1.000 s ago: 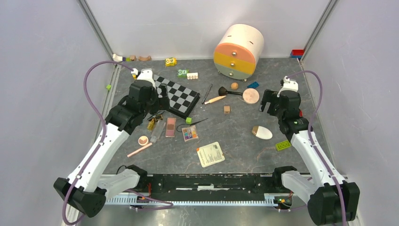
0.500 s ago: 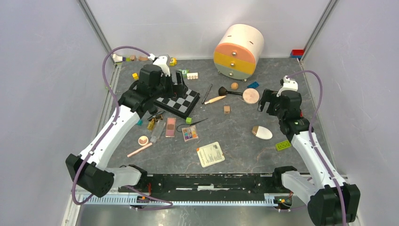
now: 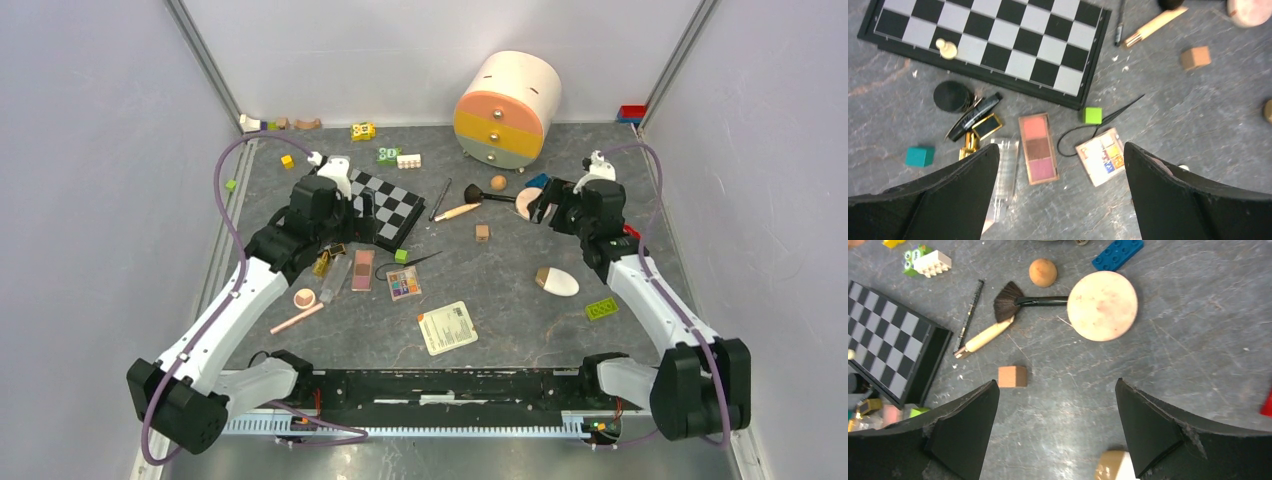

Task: Organize the makeup
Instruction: Open the drawer in the storage box.

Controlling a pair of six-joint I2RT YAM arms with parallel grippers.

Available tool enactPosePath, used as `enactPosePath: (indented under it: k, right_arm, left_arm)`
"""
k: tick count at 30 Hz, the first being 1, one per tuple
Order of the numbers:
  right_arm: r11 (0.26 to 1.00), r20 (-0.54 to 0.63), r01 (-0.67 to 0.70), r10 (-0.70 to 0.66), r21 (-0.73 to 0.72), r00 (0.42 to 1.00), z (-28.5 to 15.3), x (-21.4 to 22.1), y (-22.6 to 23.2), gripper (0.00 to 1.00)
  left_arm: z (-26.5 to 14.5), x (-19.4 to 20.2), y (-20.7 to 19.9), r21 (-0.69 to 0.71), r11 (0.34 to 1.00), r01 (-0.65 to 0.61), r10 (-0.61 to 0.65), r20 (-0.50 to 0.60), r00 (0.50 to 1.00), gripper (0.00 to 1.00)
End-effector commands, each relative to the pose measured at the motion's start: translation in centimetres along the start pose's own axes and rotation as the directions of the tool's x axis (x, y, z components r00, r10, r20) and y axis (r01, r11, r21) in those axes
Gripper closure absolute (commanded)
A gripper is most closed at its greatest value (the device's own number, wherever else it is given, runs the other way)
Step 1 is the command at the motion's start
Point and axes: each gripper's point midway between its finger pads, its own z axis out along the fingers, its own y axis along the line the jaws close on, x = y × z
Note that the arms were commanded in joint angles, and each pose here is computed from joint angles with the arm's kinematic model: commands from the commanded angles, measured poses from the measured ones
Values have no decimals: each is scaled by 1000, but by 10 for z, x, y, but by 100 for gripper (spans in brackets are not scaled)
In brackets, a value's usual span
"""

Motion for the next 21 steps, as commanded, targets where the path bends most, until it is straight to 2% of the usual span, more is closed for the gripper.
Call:
enactPosePath:
  k: [1, 8, 16, 21]
  right_arm:
    - [989, 152, -115, 128, -91, 980, 11, -52, 39, 7]
    - [940, 231, -297, 331, -169, 915, 45, -93, 83, 14]
    - [826, 172, -521, 558, -216, 812, 109, -113, 107, 19]
    - [753, 161, -597, 649, -276, 744, 137, -127, 125, 23]
  left_arm:
    - [-2, 5, 10, -46, 998, 37, -36, 29, 999, 0]
    - [1, 9, 29, -136, 989, -64, 67, 18, 998, 0]
    - [-3, 9, 35, -156, 985, -66, 73, 38, 997, 0]
    - [-3, 9, 30, -127, 990, -63, 69, 47, 996, 0]
